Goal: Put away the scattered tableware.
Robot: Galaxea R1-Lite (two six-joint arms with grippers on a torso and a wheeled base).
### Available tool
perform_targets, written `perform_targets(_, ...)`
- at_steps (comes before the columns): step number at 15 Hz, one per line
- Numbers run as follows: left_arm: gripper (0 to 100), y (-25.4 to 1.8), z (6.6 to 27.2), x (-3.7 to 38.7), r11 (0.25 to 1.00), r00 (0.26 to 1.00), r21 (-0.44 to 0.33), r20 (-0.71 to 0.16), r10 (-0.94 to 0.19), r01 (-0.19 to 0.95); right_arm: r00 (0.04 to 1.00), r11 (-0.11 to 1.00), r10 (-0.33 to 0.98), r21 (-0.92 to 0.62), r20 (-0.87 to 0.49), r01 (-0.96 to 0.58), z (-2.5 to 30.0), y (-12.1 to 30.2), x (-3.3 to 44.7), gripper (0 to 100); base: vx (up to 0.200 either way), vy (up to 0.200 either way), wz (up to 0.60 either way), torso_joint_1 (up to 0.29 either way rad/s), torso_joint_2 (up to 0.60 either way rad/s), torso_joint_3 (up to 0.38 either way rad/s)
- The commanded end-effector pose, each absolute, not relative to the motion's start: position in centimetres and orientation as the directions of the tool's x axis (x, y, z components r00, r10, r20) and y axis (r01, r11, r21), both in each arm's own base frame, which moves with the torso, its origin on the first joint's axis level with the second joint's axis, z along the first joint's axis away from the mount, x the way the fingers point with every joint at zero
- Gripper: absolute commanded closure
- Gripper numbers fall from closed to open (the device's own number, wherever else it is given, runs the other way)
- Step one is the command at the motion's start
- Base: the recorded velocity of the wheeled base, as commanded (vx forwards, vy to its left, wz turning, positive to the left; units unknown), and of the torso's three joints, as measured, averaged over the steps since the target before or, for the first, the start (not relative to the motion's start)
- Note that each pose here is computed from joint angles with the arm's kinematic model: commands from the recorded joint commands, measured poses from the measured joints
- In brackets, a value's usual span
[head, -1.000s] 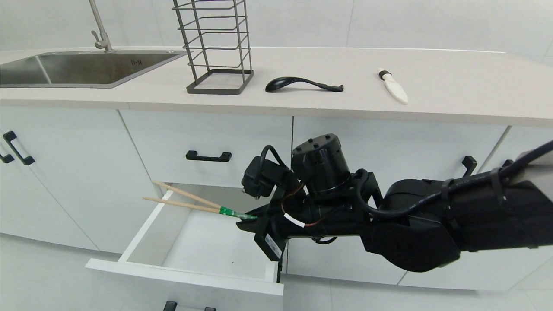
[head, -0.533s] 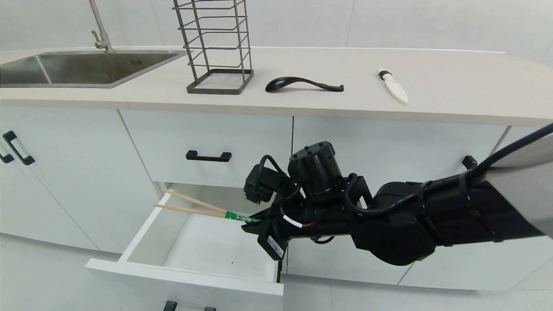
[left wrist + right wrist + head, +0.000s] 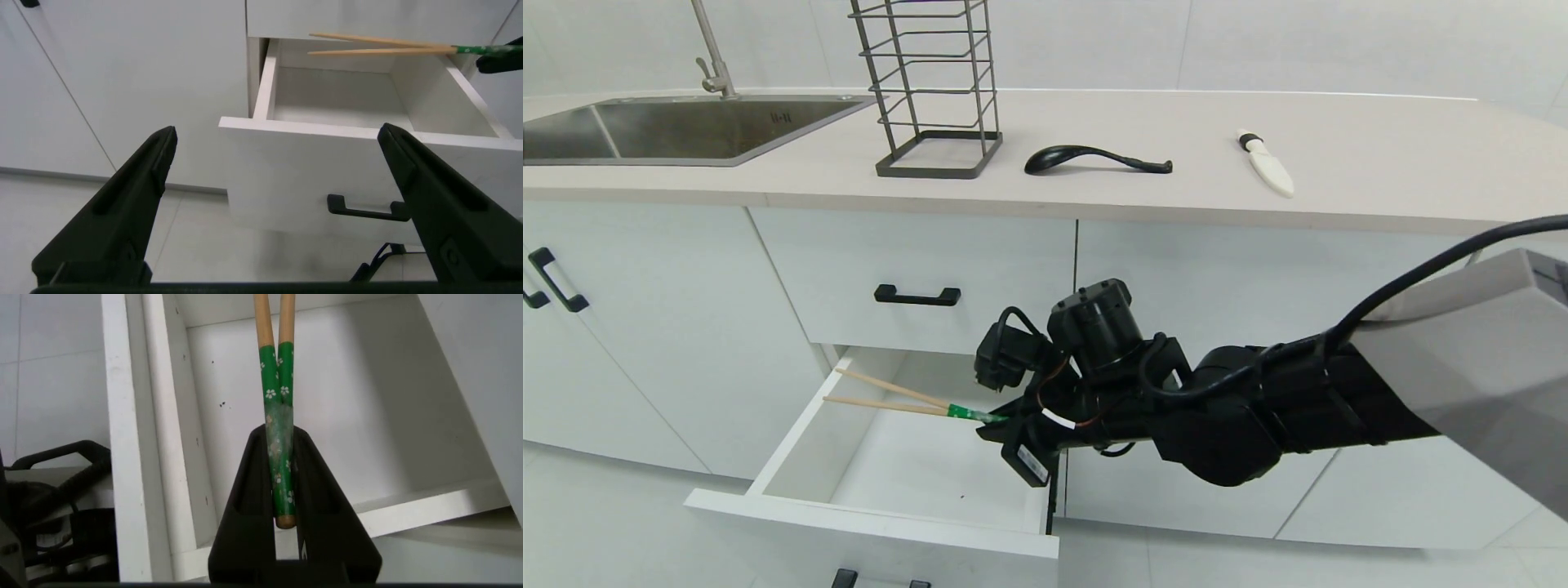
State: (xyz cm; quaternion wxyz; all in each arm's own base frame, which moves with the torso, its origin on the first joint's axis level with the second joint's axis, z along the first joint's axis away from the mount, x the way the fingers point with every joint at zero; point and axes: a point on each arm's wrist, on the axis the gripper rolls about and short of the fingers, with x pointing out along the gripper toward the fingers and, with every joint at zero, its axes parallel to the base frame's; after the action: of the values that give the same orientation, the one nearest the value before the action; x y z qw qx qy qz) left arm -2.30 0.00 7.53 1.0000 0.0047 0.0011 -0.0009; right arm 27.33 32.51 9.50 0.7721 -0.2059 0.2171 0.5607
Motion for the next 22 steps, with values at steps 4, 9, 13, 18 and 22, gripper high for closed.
perform_targets(4, 0, 0.0, 7.5, -2.3, 1.000, 1.000, 0.009, -0.005, -0.002, 0.002, 0.275, 0.293, 0.763, -0.066, -0.585, -0.954, 7.3, 33.5, 28.8, 100, 0.000, 0.000, 0.00, 0.000, 0.00, 0.000)
perform_targets(9, 0, 0.0, 7.5, -2.3, 1.000, 1.000, 0.009, -0.005, -0.002, 0.002, 0.283, 0.304, 0.756, -0.066, -0.590, -0.950, 5.7, 34.5, 30.0, 100, 0.000, 0.000, 0.00, 0.000, 0.00, 0.000)
perform_targets(13, 0, 0.0, 7.5, -2.3, 1.000, 1.000, 0.009, -0.005, -0.002, 0.002, 0.286, 0.307, 0.752, -0.067, -0.594, -0.949, 4.8, 35.0, 30.5, 100, 0.000, 0.000, 0.00, 0.000, 0.00, 0.000)
perform_targets(18, 0, 0.0, 7.5, -2.3, 1.000, 1.000, 0.009, -0.003, -0.002, 0.002, 0.306, 0.327, 0.736, -0.079, -0.604, -0.942, 3.4, 35.9, 31.3, 100, 0.000, 0.000, 0.00, 0.000, 0.00, 0.000)
perform_targets(22, 0, 0.0, 7.5, -2.3, 1.000, 1.000, 0.009, -0.005, -0.002, 0.002, 0.326, 0.340, 0.727, -0.096, -0.604, -0.936, 2.8, 36.6, 31.8, 100, 0.000, 0.000, 0.00, 0.000, 0.00, 0.000)
